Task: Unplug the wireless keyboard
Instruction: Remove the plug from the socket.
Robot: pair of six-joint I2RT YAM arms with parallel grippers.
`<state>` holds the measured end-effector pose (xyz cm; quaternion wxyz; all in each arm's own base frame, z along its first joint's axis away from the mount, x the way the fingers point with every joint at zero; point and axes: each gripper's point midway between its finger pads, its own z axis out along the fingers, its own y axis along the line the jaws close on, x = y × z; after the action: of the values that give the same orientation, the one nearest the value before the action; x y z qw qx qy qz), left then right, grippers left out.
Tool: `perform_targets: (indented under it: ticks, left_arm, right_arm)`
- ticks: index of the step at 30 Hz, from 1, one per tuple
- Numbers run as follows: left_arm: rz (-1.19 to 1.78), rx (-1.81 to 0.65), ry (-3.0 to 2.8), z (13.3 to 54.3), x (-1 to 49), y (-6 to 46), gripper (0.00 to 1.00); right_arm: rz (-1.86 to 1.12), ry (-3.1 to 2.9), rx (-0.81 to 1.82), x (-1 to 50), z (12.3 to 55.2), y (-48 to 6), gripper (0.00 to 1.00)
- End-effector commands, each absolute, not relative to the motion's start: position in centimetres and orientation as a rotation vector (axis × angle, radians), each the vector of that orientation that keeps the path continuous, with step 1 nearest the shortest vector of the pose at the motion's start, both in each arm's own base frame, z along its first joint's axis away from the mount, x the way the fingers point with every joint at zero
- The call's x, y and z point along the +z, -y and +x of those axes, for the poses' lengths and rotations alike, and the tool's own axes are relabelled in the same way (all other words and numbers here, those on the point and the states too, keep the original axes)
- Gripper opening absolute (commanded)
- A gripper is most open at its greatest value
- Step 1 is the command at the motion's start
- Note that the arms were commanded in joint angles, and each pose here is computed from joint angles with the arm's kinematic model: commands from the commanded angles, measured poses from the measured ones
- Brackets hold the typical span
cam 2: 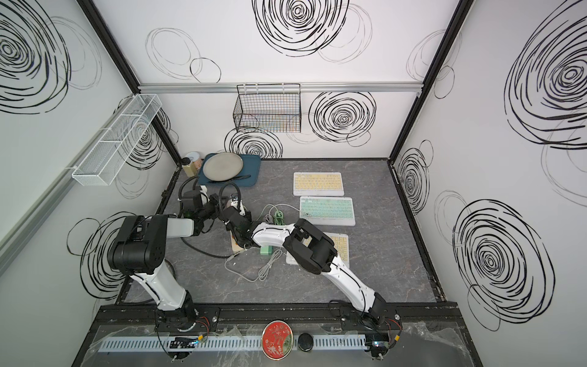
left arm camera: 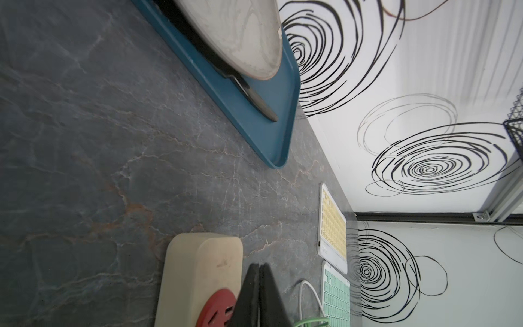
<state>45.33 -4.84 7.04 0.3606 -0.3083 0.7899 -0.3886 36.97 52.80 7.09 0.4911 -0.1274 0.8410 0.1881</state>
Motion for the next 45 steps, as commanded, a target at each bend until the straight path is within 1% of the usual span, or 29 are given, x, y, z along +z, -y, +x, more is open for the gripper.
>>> perform_targets:
  ticks: [1,11,18,22,26,35,38,41,45]
  left_arm:
    - [-0.720,-1.059,-2.021,46.3,8.1,6.6,0.10]
    - [-0.815,-1.002,-2.143,45.2,3.1,6.7,0.09]
    - [-0.923,-0.880,-2.232,43.3,-0.7,5.0,0.09]
    - [-0.929,-0.892,-2.226,43.0,-1.1,4.8,0.09]
    - [-0.943,-0.910,-2.229,42.7,-2.0,4.9,0.08]
    - [-0.957,-0.912,-2.222,42.5,-2.2,4.9,0.07]
    - [-0.955,-0.909,-2.224,42.5,-2.2,4.9,0.07]
    - [-0.957,-0.910,-2.225,42.5,-2.2,4.9,0.05]
    - [-0.960,-0.908,-2.223,42.6,-2.2,4.9,0.05]
  right_arm:
    - [-0.346,-2.057,0.432,7.5,36.4,-52.4,0.00]
    - [-0.348,-2.060,0.439,7.6,36.3,-52.6,0.00]
    - [-0.340,-2.087,0.492,7.5,36.5,-52.9,0.00]
    - [-0.322,-2.121,0.563,7.1,36.6,-52.9,0.00]
    - [-0.330,-2.119,0.566,7.2,36.5,-53.3,0.00]
    - [-0.434,-2.059,0.353,8.0,35.7,-55.4,0.00]
    - [-0.401,-2.107,0.447,7.6,36.1,-55.3,0.00]
    - [-0.358,-2.142,0.615,7.5,36.5,-54.6,0.00]
    - [-0.326,-2.148,0.656,8.1,36.7,-53.7,0.00]
